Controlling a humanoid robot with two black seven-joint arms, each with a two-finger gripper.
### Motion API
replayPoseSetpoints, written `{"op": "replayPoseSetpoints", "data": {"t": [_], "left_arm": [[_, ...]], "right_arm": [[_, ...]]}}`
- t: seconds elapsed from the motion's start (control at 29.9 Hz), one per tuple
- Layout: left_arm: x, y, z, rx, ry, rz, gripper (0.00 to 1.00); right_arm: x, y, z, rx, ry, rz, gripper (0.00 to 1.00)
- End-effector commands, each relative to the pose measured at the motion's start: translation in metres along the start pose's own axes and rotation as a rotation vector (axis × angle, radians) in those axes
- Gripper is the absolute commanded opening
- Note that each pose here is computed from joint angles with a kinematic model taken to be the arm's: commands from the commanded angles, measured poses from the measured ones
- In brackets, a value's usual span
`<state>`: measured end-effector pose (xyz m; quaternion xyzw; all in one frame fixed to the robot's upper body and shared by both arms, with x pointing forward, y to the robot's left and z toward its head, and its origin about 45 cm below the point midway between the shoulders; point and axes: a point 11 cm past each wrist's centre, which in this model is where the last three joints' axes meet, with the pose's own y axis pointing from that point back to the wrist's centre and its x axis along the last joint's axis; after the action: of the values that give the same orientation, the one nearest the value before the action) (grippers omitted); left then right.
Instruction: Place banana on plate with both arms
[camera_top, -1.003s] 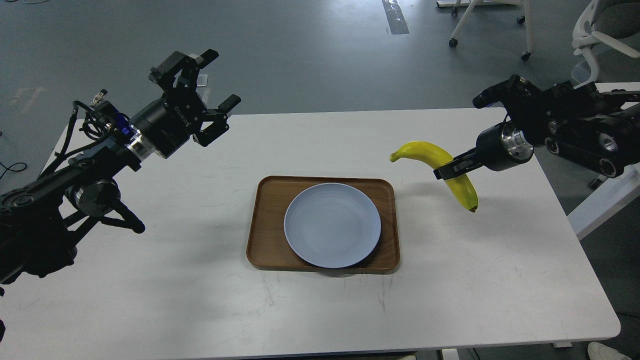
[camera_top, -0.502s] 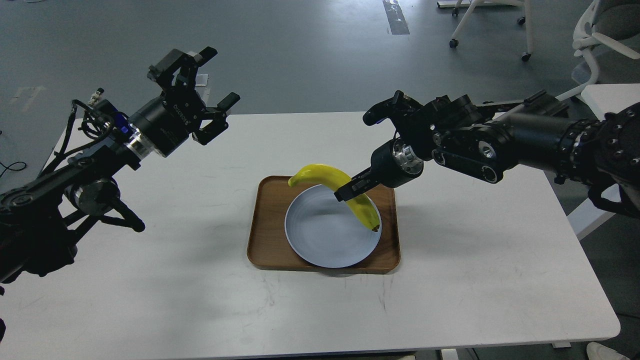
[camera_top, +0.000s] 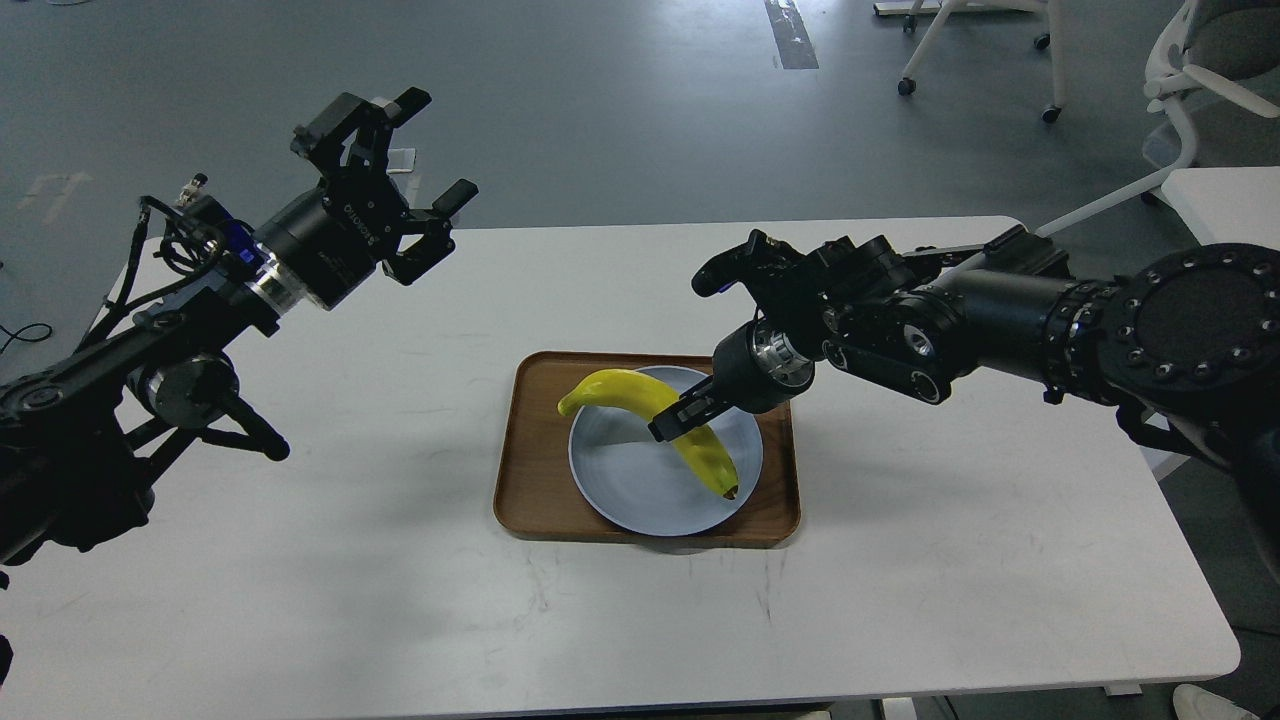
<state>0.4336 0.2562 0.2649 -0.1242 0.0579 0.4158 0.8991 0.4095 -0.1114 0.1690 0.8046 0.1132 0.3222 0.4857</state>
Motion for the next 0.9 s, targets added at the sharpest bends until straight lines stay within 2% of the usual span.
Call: {"op": "replayPoseSetpoints", "data": {"t": [0.0,0.1,0.13,0.23,0.33,0.4,0.5,0.67,0.87], "left_arm": [[0.0,0.0,0.0,0.0,0.0,0.001,0.98],[0.0,0.0,0.0,0.0,0.0,0.001,0.98],[0.0,0.0,0.0,0.0,0.0,0.001,0.98],[0.0,0.0,0.0,0.0,0.0,0.001,0.98],[0.0,0.0,0.0,0.001,-0.001,0.001,0.98],[0.001,0.001,0.0,0.001,-0.002,0.002,0.98],[0.003,0.002,0.0,0.0,-0.003,0.01,0.98],[0.005,0.003,0.0,-0.007,0.001,0.02,0.98],[0.009,0.009,-0.008,-0.003,0.012,0.055,0.98]], "right_arm": [[0.0,0.0,0.001,-0.003,-0.001,0.001,0.59],[-0.002,-0.001,0.004,-0.006,-0.007,0.0,0.66],[-0.003,-0.002,0.004,-0.006,-0.009,0.0,0.75],[-0.003,-0.001,0.004,-0.005,-0.011,0.002,0.79],[0.001,0.004,0.008,-0.008,-0.023,0.021,0.89],[0.007,0.012,0.014,-0.012,-0.047,0.053,0.91],[0.022,0.046,0.036,0.028,-0.21,0.2,0.95],[0.04,0.103,0.066,0.185,-0.524,0.487,0.95],[0.022,0.146,0.11,0.39,-0.899,0.786,0.96]]}}
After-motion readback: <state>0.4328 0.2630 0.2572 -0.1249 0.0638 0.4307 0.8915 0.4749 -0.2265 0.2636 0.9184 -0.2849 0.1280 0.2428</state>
